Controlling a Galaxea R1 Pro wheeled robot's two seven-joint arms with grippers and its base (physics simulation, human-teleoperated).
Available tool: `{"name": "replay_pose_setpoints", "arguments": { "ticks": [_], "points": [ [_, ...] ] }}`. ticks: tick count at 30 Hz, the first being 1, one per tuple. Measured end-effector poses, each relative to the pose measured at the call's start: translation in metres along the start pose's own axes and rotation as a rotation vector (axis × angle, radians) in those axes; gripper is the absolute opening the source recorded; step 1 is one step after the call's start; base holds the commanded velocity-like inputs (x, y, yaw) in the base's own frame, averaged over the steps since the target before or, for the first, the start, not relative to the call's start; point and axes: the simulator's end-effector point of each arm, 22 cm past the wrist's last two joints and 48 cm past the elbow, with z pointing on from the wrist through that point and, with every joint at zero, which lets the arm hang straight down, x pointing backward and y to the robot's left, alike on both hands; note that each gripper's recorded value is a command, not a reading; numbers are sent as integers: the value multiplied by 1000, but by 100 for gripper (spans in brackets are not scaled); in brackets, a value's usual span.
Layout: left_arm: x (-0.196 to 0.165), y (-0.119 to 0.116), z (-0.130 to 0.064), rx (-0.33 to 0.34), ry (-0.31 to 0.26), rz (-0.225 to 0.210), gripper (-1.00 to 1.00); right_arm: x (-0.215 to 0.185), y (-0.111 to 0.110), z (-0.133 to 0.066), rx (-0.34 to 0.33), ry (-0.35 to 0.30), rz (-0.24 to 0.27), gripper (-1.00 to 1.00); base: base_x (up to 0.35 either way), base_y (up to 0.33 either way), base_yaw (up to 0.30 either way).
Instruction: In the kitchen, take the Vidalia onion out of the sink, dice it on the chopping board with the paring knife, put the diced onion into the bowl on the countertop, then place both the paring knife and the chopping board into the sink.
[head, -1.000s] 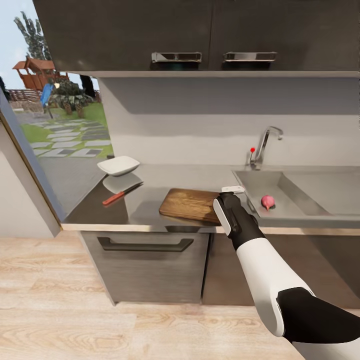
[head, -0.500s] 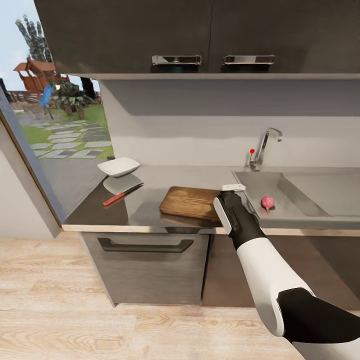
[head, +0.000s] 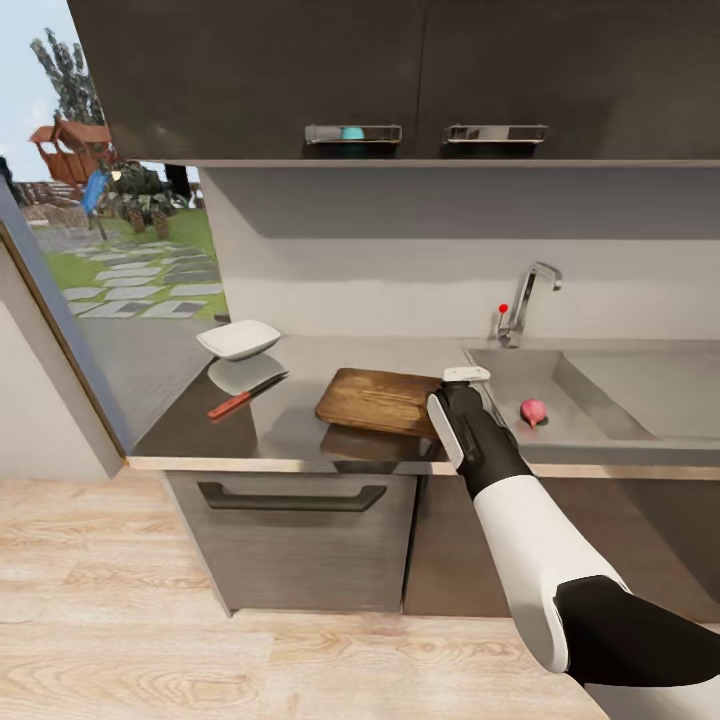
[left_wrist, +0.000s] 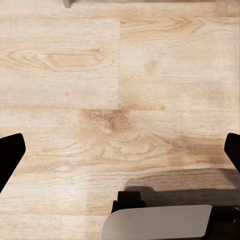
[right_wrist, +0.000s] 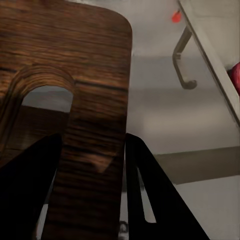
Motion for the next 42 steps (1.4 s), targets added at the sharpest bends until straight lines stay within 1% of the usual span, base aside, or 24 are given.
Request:
{"name": "replay_pose_setpoints", "arguments": {
  "ticks": [2, 5, 12, 13, 14, 17, 18, 21, 31, 40, 41, 42],
  "points": [
    [0, -1, 0, 2, 1, 0, 100, -1, 3, 0, -11, -3, 1, -100, 0, 0, 0],
    [0, -11, 0, 14, -1, -4, 100, -1, 5, 0, -23, -5, 0, -100, 0, 0, 0],
    [-3, -12, 0, 14, -12, -6, 100, -2, 6, 0, -28, -7, 0, -100, 41, -12, 0],
    [-3, -11, 0, 13, -13, -5, 100, -1, 8, 0, -43, -6, 6, -100, 194, -124, 0],
    [-3, -10, 0, 13, -12, -4, 100, -1, 10, 0, -53, -5, 0, -100, 208, -147, 0],
    [-1, -10, 0, 12, -9, -4, 100, -1, 28, -2, -138, -5, 3, -100, 191, -150, 0],
    [-1, -9, 0, 11, -9, -3, 100, -1, 31, -2, -152, -5, -7, -100, 109, -89, 0],
    [-1, -5, 0, 7, -10, -1, 100, -1, 34, -2, -172, -6, -8, -100, 34, -28, 0],
    [-2, -2, 0, 2, -11, 1, 100, -1, 35, -2, -177, -6, -7, -100, 20, -15, 0],
    [-2, -1, 0, 1, -10, 1, 100, -1, 34, -2, -174, -6, -11, -100, 181, -181, 0],
    [-1, 4, 0, -4, -10, 6, 100, -1, 33, -1, -169, -6, -17, -100, 58, -59, 0],
    [-1, 5, 0, -5, -10, 8, 100, -1, 34, -2, -176, -6, -11, -100, 46, -47, 0]
  ]
}}
